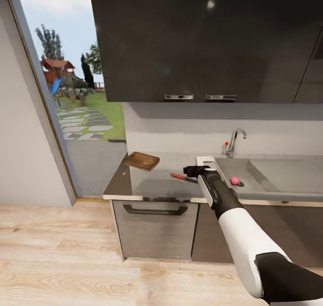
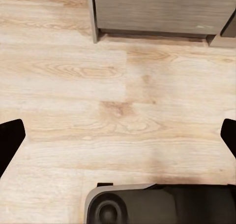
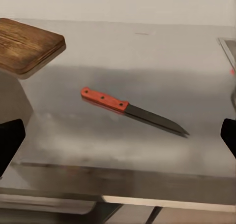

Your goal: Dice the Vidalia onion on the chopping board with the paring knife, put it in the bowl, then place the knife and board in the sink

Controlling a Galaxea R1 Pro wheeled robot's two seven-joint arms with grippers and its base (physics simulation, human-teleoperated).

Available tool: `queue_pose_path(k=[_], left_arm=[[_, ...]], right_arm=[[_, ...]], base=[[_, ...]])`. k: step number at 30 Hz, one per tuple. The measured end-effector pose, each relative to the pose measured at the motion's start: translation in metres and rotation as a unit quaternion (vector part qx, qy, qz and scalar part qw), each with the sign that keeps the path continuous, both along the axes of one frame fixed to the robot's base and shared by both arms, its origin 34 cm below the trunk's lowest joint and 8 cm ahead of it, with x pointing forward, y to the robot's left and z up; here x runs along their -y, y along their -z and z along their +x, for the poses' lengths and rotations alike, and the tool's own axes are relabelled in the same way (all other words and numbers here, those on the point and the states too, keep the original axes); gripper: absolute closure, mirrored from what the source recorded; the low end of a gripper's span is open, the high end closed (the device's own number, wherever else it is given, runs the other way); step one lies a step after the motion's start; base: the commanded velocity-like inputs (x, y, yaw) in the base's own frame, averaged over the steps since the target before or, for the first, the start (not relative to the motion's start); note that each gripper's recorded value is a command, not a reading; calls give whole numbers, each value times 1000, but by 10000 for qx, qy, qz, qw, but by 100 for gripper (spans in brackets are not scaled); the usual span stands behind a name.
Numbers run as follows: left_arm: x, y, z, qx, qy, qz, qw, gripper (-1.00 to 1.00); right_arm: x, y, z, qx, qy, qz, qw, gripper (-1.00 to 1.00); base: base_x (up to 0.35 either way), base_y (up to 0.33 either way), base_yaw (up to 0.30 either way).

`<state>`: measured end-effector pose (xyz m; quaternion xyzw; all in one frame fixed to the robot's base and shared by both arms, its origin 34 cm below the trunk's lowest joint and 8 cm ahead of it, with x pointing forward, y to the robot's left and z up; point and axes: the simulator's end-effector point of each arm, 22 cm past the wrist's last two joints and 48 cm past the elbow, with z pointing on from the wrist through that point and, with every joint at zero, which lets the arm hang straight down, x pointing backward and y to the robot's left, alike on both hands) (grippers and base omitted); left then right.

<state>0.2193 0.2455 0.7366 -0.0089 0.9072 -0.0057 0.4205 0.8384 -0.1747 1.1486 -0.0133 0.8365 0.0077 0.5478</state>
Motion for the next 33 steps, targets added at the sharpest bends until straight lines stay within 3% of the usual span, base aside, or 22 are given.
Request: queue_pose_path(k=[9,20,27,33], left_arm=[[-1,0,0,-3,-9,6,10000,-100],[-1,0,0,-5,-11,8,10000,-100],[-1,2,-3,-42,-11,8,10000,-100],[-1,4,-7,-88,-7,5,10000,-100]], right_arm=[[-1,5,2,85,-11,20,10000,-100],[-7,18,1,35,-161,68,9998,-100],[-1,30,2,10,-167,45,9999,-100],[31,34,4,-3,-22,-78,10000,-100]], base=[[156,-19,0],[257,-173,0],[43,-34,0],[2,-1,0]])
